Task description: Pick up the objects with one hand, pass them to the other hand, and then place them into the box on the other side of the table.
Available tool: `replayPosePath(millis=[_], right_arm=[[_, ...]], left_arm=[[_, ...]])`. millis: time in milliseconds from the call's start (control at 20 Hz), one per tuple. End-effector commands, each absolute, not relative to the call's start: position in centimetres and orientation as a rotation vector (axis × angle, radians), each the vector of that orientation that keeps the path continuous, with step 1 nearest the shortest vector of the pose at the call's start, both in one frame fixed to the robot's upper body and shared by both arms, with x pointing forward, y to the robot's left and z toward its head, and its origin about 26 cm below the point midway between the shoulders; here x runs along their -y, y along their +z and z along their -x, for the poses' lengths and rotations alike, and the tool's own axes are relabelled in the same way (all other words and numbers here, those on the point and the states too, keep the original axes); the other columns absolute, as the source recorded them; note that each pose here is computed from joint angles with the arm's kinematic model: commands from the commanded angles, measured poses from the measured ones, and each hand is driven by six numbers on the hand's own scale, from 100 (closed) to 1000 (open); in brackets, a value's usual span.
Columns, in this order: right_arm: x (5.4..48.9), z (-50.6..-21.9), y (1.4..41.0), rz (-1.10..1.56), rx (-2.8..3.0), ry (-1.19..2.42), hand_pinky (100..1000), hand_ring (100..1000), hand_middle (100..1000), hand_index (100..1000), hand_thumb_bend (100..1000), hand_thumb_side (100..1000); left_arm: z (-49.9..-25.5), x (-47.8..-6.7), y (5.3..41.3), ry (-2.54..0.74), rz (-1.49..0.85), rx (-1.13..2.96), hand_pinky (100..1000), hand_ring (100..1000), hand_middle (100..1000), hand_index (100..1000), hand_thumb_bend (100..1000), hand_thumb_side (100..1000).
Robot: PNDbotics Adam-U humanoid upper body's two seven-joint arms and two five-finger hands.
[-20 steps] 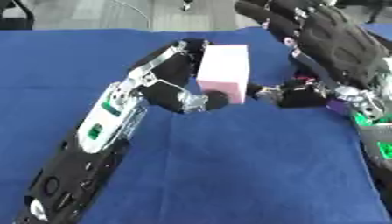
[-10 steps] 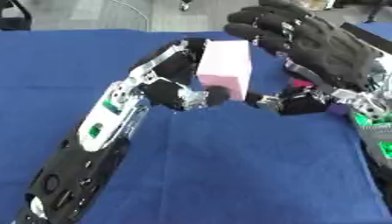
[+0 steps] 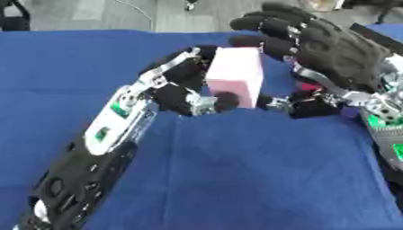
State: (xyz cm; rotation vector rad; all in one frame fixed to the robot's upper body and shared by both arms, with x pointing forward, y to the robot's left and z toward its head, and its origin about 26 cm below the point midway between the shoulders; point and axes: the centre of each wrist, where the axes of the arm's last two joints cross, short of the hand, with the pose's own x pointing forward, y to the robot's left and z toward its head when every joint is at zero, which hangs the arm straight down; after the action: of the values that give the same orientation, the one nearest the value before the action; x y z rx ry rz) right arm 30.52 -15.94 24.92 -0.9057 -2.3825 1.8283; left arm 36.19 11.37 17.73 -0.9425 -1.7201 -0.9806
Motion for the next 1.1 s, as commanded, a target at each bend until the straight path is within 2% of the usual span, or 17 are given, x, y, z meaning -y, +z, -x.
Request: replayPosePath(millis=[50,700,1100], right_arm=[[16.25,-30.20,26.03,0.938,2.426,1.826,1000,933,921,931,505,100],[16.42,-30.25,26.09,0.951,2.465,1.774,982,933,919,959,581,121],[16.41,-30.24,26.11,0.928,2.491,1.775,977,930,912,939,540,100]], left_arm=[[-36.31,-11.09,18.52,-1.009,0.948,1.726,640,494,491,597,373,148],[-36.61,-11.07,17.99,-1.002,0.946,1.711,644,496,493,599,347,151],[-36.64,-11.00,17.96,-0.993,0.949,1.715,645,496,493,599,333,151]])
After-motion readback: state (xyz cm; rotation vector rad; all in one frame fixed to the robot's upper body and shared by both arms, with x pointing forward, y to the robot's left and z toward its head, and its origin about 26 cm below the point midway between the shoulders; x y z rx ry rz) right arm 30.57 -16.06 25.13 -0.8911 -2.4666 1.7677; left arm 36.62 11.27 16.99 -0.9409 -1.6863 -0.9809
